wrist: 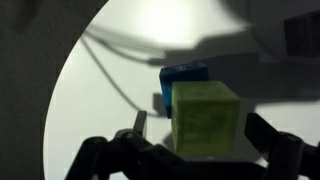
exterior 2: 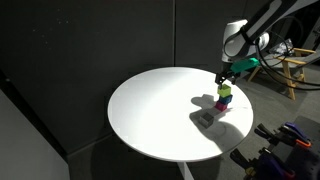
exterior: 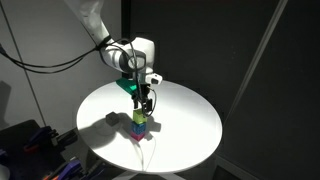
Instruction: Put the light green block on top of the blue block
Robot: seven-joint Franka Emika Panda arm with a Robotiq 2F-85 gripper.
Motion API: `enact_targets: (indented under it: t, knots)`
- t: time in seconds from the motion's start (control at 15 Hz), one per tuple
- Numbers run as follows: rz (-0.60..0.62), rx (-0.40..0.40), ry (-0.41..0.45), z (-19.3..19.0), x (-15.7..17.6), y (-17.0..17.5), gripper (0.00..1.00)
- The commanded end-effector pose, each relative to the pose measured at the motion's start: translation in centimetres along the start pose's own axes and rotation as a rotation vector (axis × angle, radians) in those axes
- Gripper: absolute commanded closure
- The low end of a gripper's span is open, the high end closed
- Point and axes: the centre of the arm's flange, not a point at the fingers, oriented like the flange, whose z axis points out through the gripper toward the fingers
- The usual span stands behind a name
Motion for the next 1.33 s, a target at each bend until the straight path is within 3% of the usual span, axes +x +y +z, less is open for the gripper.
enact_targets:
  t: [0.0,0.73,1.27]
  knots:
    - [-0.017,0.024,0.009,-2.4,-1.6,0.1,0.00]
    - [-0.173,0.083,0.045,-6.7,-6.0,-2.7,0.00]
    - [-0.240,0.065,-0.008,-8.8,-10.4,-5.4,0.00]
